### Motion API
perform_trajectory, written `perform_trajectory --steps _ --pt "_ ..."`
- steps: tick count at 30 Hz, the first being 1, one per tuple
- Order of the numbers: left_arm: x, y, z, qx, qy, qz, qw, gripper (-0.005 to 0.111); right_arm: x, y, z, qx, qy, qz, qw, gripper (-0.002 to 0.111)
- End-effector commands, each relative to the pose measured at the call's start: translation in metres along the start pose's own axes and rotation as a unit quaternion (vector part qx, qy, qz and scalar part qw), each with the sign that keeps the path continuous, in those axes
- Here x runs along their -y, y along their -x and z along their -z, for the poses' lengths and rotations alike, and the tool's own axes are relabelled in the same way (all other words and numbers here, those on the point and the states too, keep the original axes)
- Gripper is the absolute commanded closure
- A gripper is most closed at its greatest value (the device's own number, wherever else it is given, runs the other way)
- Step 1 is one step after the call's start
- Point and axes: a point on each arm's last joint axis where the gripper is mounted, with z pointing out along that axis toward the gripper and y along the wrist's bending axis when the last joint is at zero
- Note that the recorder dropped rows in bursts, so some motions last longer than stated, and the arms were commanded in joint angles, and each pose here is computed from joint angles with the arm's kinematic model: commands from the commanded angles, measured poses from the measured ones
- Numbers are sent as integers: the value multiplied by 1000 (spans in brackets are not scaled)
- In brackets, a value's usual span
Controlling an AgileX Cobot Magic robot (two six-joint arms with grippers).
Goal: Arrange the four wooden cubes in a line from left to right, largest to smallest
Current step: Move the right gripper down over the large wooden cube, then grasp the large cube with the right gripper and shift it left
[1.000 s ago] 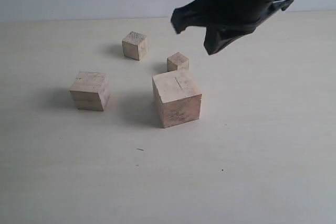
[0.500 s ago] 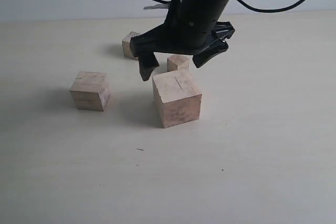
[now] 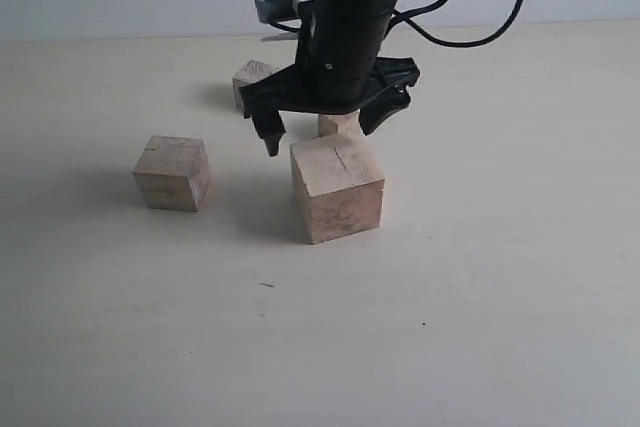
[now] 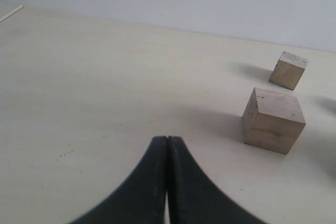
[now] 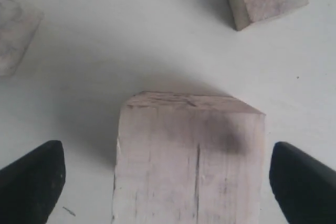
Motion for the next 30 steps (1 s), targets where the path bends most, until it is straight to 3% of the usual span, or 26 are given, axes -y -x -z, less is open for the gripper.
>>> perform_trajectory --steps 1,4,6,8,10,12,17,19,26,30 --pt "0 0 0 7 -4 -4 1000 107 0 -1 -26 -35 -21 -3 999 4" --pt "0 0 0 7 -4 -4 1000 107 0 -5 -44 -62 -23 -9 998 4" --pt "0 0 0 7 -4 -4 1000 107 0 -7 -48 -72 -23 -11 997 10" --pt "0 0 0 7 -4 -4 1000 107 -2 -5 -46 -70 -17 -16 997 34" --pt "0 0 0 7 -4 -4 1000 107 -8 2 -34 -72 3 -23 997 77" --pt "0 0 0 7 -4 -4 1000 107 -19 8 -22 -67 31 0 997 108" --pt "0 0 0 7 -4 -4 1000 107 -39 30 12 -14 65 21 998 108" --pt "0 0 0 7 -4 -4 1000 107 -40 36 19 -19 58 -9 998 108" --pt "0 0 0 7 -4 -4 1000 107 -53 44 3 -2 12 -38 999 108" --pt "0 0 0 7 -4 -4 1000 107 -62 44 -9 -20 33 -89 995 108"
